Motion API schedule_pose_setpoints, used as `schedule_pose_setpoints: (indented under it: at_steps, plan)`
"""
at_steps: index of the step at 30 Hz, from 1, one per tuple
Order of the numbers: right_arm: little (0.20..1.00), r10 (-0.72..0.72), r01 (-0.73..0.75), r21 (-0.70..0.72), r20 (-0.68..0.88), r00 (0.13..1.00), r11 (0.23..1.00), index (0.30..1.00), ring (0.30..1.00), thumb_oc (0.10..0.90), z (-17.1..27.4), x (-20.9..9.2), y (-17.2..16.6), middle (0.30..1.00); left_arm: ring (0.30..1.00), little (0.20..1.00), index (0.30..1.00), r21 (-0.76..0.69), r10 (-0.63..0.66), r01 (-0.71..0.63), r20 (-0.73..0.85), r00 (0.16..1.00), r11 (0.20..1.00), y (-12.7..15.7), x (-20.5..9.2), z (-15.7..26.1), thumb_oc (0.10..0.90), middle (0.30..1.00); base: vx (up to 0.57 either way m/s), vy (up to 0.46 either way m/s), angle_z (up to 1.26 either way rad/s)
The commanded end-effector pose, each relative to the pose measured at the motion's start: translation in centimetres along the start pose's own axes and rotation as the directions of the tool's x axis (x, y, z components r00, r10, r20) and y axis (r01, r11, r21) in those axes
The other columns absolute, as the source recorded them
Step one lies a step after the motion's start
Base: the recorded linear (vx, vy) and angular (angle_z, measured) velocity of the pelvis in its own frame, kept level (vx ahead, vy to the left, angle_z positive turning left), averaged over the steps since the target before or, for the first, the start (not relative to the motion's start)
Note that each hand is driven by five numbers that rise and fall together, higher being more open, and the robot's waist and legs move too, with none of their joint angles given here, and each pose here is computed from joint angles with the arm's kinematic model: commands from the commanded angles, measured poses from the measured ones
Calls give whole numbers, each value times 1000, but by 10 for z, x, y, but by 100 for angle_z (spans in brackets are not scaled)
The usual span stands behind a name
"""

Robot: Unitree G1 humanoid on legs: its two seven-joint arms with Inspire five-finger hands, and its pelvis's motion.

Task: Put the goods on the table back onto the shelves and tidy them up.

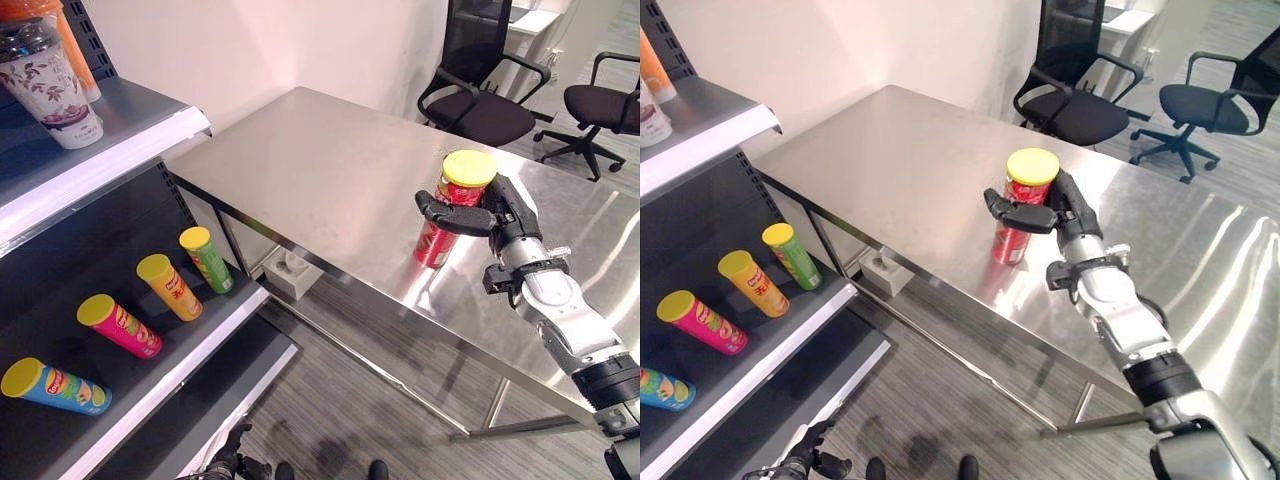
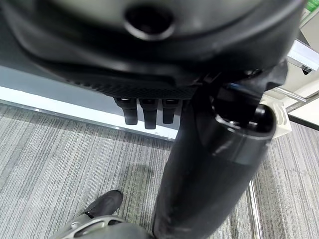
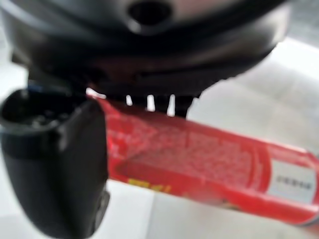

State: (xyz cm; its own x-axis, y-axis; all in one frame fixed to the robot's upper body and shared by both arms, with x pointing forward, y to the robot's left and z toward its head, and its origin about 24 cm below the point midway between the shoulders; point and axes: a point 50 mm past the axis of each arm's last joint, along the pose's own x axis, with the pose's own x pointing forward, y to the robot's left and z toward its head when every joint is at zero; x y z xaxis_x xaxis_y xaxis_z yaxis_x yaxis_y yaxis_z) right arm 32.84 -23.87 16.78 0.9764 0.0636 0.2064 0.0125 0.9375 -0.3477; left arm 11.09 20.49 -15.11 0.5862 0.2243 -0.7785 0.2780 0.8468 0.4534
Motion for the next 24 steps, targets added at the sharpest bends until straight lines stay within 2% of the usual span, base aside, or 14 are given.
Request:
schedule_pose_setpoints:
  at_steps: [1, 11, 17, 22, 23, 24]
  plan:
    - [300, -90, 94, -8, 234, 968, 996, 300, 300, 400, 62, 25, -26, 300, 900, 900, 900, 55, 7, -5, -38, 999, 998, 9, 1, -11, 800, 900, 0, 0, 0]
    - [300, -116, 125, -22, 251, 961, 992, 300, 300, 400, 61, 25, -27, 300, 900, 900, 900, 55, 9, -7, -41, 999, 998, 10, 1, -12, 800, 900, 0, 0, 0]
    - [300, -195, 205, 0, 305, 932, 979, 300, 300, 400, 62, 11, -30, 300, 900, 900, 900, 47, 44, -42, -47, 998, 998, 17, 3, -12, 800, 900, -12, -8, 0]
    - [300, -265, 291, 24, 494, 828, 956, 300, 300, 400, 87, -17, -29, 300, 900, 900, 900, 47, 90, -88, -23, 996, 995, 26, 7, -3, 800, 900, -67, -59, 1]
    - [300, -283, 313, 49, 574, 768, 949, 300, 300, 400, 94, -37, -17, 300, 900, 900, 900, 65, 109, -110, 9, 994, 992, 31, 10, 6, 800, 900, -106, -114, 1]
    - [300, -285, 314, 50, 573, 768, 948, 300, 300, 400, 93, -38, -16, 300, 900, 900, 900, 67, 110, -110, 8, 994, 992, 31, 10, 6, 800, 900, -145, -155, 6]
